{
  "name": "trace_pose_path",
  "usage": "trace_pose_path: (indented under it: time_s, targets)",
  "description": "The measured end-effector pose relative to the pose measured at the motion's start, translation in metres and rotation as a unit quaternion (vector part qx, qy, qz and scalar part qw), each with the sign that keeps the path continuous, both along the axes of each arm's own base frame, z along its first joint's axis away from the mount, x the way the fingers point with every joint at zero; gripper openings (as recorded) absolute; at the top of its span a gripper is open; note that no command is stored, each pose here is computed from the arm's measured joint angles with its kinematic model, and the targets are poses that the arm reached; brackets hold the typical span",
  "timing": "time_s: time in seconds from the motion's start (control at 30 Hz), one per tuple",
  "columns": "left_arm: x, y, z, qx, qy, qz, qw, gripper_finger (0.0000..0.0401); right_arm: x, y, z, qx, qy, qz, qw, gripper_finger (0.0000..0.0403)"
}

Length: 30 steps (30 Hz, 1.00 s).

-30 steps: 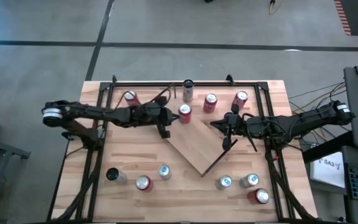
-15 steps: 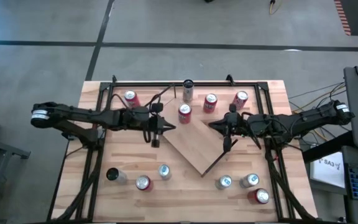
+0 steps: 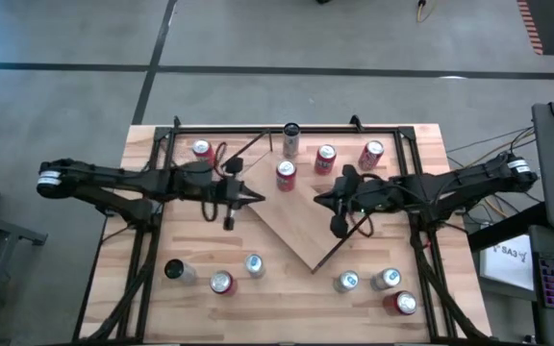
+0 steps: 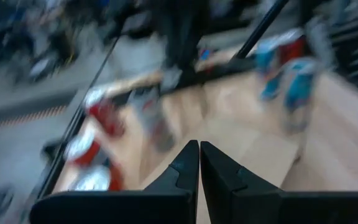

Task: Place canned beverage on shelf
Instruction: Put the center blue soda can on the shelf

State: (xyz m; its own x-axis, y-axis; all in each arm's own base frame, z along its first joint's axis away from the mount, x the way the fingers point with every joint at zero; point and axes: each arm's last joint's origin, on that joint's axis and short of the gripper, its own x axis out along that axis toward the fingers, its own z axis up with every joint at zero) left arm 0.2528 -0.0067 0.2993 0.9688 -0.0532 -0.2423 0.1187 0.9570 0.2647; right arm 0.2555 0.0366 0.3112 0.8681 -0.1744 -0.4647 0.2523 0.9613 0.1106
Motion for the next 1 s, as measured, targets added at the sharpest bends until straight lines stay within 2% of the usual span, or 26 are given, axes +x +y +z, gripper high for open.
trace_pose_path:
  time_s: [0.2,0.5,0.67,0.83,1.0]
  targets:
    - [-0.015,-0.014,0.009,0.016,-0.085,-0.048,0.995,0.0,0.021,0.007,0.004,0.024,0.06,0.046,0.997,0.0009]
    - [-0.029,-0.02,0.009,0.019,-0.189,-0.062,0.98,0.0,0.039,0.022,0.01,0.099,0.139,0.092,0.981,0.0009]
    - [-0.03,-0.02,0.011,0.01,-0.201,-0.061,0.978,0.0,0.043,0.04,0.014,0.143,0.172,0.088,0.971,0.0009]
    - [-0.029,-0.02,0.011,-0.017,-0.201,-0.059,0.978,0.0,0.044,0.065,0.018,0.196,0.182,0.096,0.959,0.0009]
    - [-0.029,-0.023,0.011,-0.052,-0.199,-0.062,0.977,0.0,0.041,0.087,0.015,0.247,0.195,0.078,0.946,0.0009]
